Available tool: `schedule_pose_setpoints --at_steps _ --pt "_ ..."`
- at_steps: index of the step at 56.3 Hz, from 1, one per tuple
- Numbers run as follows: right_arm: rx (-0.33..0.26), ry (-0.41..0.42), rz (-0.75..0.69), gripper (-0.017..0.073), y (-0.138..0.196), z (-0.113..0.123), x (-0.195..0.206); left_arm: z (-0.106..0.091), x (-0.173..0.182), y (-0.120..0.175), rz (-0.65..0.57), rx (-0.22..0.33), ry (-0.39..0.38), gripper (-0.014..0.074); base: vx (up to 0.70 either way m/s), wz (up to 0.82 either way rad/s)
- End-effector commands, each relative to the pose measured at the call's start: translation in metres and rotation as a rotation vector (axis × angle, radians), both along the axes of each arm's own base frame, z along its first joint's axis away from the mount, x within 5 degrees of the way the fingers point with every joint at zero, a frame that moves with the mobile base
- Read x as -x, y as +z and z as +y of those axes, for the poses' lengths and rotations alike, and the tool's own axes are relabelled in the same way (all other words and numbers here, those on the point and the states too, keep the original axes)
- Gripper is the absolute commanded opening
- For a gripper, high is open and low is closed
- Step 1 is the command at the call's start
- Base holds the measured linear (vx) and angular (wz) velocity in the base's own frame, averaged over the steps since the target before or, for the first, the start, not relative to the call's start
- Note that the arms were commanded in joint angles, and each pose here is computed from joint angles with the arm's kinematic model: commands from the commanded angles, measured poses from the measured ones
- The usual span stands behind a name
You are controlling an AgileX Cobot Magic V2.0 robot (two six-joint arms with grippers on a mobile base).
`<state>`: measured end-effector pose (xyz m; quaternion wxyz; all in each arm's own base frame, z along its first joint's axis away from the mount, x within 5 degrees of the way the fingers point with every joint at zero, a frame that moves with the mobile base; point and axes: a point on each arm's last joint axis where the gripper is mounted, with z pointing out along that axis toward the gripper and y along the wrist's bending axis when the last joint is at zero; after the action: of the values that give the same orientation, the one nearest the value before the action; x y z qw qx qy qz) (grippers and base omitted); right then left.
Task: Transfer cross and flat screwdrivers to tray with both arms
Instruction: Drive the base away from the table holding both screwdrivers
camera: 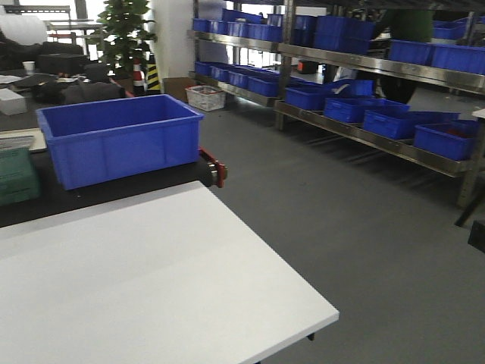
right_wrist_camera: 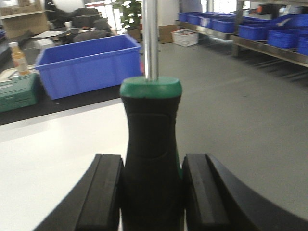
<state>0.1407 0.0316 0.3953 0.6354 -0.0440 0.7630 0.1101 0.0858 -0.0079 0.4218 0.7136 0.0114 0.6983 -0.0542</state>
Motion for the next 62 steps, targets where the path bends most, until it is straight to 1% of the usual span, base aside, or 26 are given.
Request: schedule_pose_setpoints --at_steps 1,35,49,62 --pt "-0.023 -0.006 -0.127 -0.0009 0.02 -0.0011 0.0023 0.0002 0.0033 0.0178 -0.123 0.022 -0.002 -0.0001 -0.13 -0.51" --pt "-0.023 -0.006 -0.127 -0.0009 0.02 -0.0011 0.0023 0.0002 0.0033 0.0178 -0.123 0.022 -0.002 -0.0001 -0.08 -0.44" --pt "-0.023 -0.006 -0.127 -0.0009 0.02 -0.0011 0.0023 0.0002 0.0033 0.0178 -0.123 0.022 -0.002 -0.0001 0.03 -0.47" --pt "-0.023 -0.006 -0.128 -0.0009 0.0202 -0.0012 0.0029 0.0002 0.0033 0.0178 -0.123 0.022 -0.002 -0.0001 0.12 -0.64"
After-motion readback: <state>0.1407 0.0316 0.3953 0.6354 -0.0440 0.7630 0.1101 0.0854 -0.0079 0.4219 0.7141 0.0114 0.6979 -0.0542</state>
